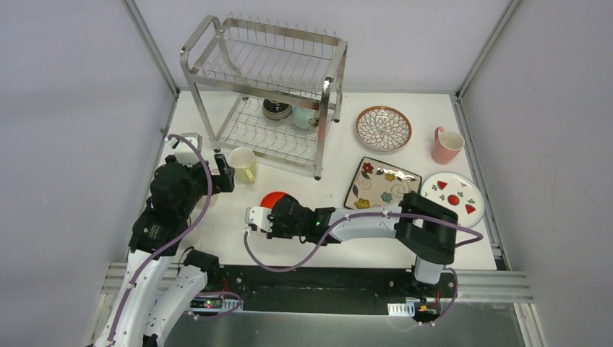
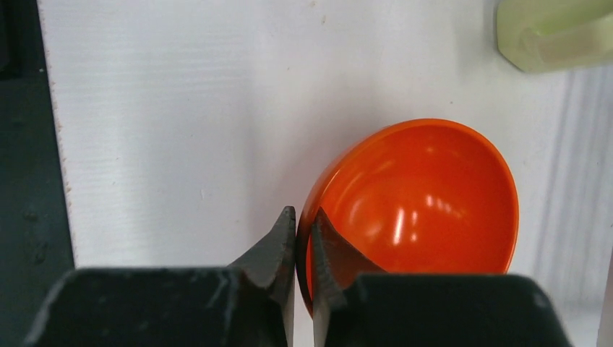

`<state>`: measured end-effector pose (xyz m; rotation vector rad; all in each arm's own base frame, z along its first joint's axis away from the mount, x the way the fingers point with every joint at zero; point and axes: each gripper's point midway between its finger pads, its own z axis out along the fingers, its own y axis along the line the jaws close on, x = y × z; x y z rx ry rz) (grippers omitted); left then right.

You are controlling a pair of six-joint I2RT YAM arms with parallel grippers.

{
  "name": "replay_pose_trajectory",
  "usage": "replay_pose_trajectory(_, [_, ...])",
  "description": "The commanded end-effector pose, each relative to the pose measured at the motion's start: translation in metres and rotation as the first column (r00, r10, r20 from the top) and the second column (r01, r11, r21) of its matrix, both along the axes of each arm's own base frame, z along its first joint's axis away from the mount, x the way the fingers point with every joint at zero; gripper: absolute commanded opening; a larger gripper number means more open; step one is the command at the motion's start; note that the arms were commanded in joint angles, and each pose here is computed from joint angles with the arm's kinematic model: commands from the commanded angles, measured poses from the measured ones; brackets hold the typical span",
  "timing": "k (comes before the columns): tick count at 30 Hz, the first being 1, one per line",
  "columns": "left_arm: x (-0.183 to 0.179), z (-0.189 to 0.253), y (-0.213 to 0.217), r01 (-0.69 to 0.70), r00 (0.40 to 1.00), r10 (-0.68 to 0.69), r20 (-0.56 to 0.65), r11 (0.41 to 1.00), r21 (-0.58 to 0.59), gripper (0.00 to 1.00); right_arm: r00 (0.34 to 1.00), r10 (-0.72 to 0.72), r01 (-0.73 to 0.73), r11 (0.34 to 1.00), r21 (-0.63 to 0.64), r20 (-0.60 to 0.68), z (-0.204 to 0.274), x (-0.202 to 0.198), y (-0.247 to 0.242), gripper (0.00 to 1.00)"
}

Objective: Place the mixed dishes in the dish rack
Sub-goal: Pick up the bowl from the center of the board.

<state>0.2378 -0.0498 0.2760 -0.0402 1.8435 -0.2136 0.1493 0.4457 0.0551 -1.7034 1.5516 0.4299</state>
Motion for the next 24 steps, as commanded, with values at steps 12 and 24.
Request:
replay_pose_trajectory(12, [0.008,0.003,-0.011,0.058,0.997,-0.059,0.048,0.998,0.017,0.93,0.982,-0.049,0.098,0.957,0.273,-0.182,0.105,-0.007,-0.054,0.0])
replay_pose_trajectory(24, [0.006,-0.012,-0.069,0.413,0.903,-0.417,0.102,0.909,0.062,0.85,0.943,-0.041,0.156,0.931,0.33,-0.331,0.136,-0.019,-0.111,0.0])
